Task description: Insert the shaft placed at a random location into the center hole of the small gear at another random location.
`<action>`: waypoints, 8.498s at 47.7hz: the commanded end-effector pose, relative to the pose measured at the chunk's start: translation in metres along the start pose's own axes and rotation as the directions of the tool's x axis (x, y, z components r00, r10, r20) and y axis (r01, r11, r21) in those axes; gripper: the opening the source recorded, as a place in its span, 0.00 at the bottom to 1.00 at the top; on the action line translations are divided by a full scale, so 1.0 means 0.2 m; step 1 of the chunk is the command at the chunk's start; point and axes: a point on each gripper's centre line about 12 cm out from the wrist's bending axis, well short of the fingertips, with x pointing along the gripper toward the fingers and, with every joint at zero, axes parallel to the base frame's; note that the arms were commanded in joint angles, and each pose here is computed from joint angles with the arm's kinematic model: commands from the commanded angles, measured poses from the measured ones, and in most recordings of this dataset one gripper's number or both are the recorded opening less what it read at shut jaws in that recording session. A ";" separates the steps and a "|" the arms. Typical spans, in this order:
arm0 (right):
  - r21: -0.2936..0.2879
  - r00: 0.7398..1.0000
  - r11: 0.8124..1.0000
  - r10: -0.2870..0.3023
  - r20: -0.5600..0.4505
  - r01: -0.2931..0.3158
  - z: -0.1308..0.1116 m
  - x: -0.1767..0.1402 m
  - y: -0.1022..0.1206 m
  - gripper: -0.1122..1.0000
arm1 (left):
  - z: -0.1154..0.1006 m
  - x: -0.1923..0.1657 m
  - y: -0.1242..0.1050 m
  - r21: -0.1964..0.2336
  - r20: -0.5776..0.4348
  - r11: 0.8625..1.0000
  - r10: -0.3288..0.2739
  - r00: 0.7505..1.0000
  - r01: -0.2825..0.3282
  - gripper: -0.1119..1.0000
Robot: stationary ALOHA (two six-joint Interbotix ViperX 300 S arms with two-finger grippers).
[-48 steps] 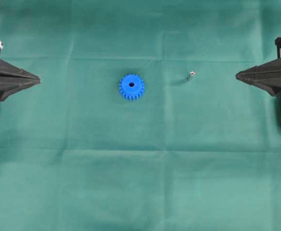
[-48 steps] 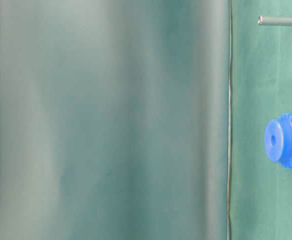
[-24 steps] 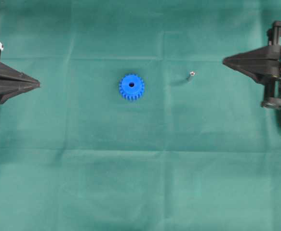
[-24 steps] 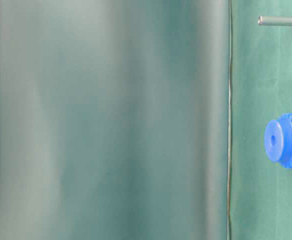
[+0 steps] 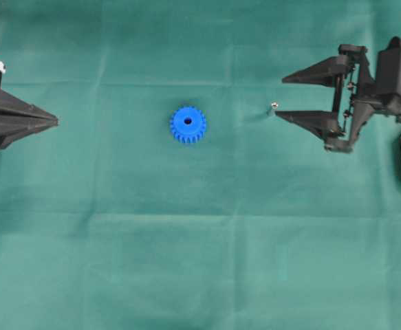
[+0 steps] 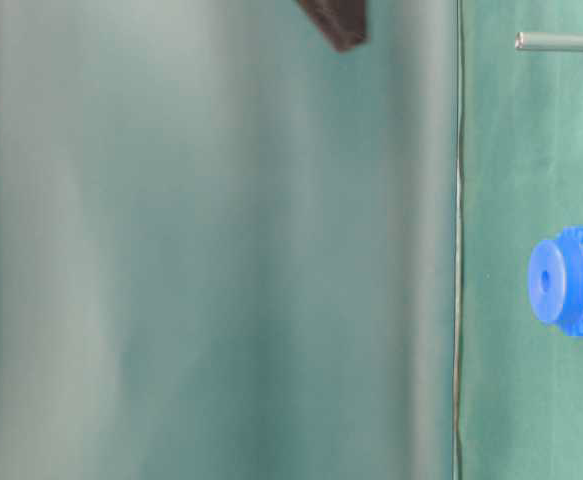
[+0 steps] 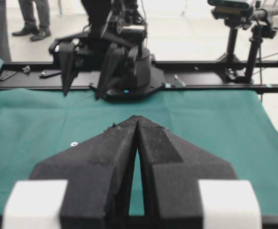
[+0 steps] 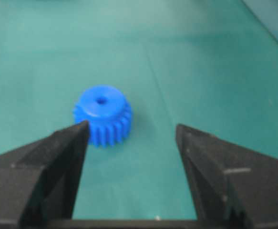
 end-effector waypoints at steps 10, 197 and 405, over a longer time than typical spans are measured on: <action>0.022 0.993 0.998 -0.056 -0.100 0.058 -0.18 0.12 -0.05 0.80 | 0.03 0.01 0.00 0.003 0.014 1.000 -0.002 1.000 0.002 0.10; 0.045 0.980 0.998 0.059 -0.188 -0.052 0.11 0.79 0.17 0.22 | 0.01 0.01 0.00 -0.013 -0.009 1.000 -0.004 1.000 0.004 0.10; 0.031 0.987 0.996 0.084 -0.138 -0.081 0.17 0.69 0.22 0.82 | 0.01 0.01 0.00 -0.014 -0.012 1.000 -0.004 1.000 0.004 0.10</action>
